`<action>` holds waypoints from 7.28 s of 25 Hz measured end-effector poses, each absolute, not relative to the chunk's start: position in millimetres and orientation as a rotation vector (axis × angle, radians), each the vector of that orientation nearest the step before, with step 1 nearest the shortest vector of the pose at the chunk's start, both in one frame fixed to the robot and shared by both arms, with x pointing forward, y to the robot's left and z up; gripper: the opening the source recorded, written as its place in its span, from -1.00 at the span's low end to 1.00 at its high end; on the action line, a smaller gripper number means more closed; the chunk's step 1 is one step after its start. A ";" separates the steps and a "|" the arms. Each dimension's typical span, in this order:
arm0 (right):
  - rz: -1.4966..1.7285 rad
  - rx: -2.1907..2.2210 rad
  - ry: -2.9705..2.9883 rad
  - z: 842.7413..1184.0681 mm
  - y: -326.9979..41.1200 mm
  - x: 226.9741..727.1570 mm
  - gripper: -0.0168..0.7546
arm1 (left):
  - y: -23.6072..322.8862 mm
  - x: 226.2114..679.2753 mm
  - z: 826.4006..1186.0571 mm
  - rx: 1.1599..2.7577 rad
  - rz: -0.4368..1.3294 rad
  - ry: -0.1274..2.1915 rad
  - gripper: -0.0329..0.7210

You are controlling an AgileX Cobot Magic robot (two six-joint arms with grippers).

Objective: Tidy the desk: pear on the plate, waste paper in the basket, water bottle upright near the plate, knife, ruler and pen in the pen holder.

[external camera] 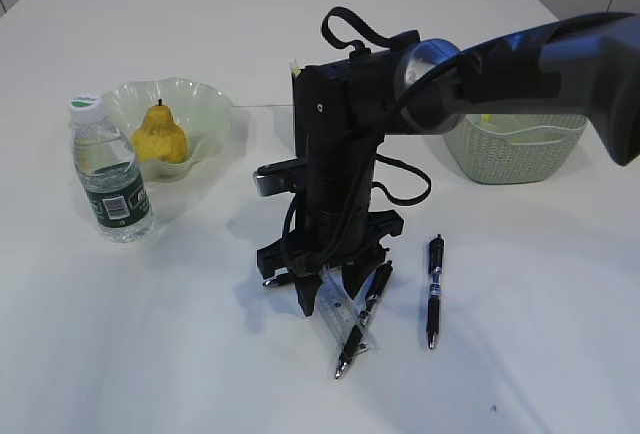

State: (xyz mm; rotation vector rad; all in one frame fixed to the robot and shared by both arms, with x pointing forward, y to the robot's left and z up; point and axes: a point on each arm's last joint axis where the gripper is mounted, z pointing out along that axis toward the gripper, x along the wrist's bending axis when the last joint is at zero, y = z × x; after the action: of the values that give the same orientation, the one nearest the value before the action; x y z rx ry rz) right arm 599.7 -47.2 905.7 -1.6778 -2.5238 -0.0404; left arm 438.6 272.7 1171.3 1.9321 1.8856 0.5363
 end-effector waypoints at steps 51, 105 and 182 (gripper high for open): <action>-0.058 -1.670 -2.564 904.4 -47.8 602.5 0.21 | 272.8 438.6 1171.3 1.933 0.538 1.886 0.49; -0.229 -1.640 -2.629 963.0 -32.7 624.9 -0.15 | 273.4 438.7 1171.3 1.935 0.546 1.887 0.49; -2.322 -1.610 -2.670 1002.4 -105.2 698.2 -0.15 | 274.6 438.8 1171.4 1.931 0.550 1.893 0.48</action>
State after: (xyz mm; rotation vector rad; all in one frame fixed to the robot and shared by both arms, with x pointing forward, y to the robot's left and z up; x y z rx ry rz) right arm 698.2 -105.2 1002.4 -1.6097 -2.6703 -2.3223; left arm 438.8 274.6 1171.4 1.9309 1.8932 0.5505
